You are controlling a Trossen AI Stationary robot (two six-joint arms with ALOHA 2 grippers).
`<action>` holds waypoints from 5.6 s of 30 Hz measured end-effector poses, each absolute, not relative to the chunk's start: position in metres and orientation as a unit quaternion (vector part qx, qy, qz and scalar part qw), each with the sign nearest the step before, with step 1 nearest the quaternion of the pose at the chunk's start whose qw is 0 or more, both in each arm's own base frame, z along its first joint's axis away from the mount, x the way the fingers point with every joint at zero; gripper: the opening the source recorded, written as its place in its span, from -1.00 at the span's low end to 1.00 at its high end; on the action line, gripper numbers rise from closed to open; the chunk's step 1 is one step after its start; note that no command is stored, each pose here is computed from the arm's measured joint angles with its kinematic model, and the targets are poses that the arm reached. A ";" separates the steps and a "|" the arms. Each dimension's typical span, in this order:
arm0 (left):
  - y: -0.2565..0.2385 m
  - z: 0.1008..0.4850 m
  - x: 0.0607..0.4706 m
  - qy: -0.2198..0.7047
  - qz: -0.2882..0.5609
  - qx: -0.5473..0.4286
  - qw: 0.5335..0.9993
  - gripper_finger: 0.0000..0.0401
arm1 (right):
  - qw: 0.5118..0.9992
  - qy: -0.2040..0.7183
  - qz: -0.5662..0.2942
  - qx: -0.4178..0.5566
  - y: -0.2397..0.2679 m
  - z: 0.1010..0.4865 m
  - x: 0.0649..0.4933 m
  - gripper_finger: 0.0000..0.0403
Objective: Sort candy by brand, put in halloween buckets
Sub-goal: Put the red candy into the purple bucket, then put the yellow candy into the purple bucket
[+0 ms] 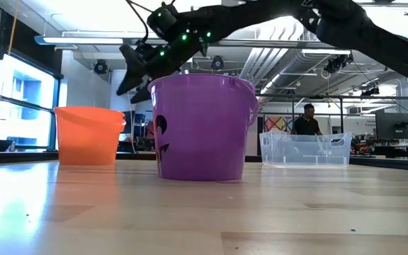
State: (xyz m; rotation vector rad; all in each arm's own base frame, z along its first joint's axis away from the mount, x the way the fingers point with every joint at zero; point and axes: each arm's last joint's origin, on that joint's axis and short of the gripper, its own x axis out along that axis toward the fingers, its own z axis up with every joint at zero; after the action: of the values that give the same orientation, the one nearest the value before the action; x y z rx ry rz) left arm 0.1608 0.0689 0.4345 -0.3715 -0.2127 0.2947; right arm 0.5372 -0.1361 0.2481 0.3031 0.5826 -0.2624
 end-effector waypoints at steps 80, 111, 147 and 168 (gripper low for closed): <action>0.292 0.213 0.313 0.471 0.385 -0.331 0.721 -0.86 | 0.866 0.300 -0.281 0.285 -0.068 0.293 0.234 0.10; 0.000 0.254 0.359 0.475 -0.081 -0.150 0.863 -0.63 | 0.914 0.296 -0.184 0.207 -0.046 0.345 0.236 0.10; -0.056 0.335 0.266 0.303 0.063 -0.266 0.913 0.08 | 0.829 0.482 -0.165 0.230 0.120 0.286 0.224 0.10; -0.226 0.207 0.164 0.668 0.163 -0.428 0.586 0.08 | 0.855 0.462 -0.156 0.178 0.083 0.293 0.242 0.10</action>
State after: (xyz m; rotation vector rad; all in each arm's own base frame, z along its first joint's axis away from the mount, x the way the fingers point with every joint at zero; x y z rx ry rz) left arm 0.1643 -0.2263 0.2069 -0.9971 1.5578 0.3799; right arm 0.2421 0.0831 0.2929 0.3745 0.9719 -0.3270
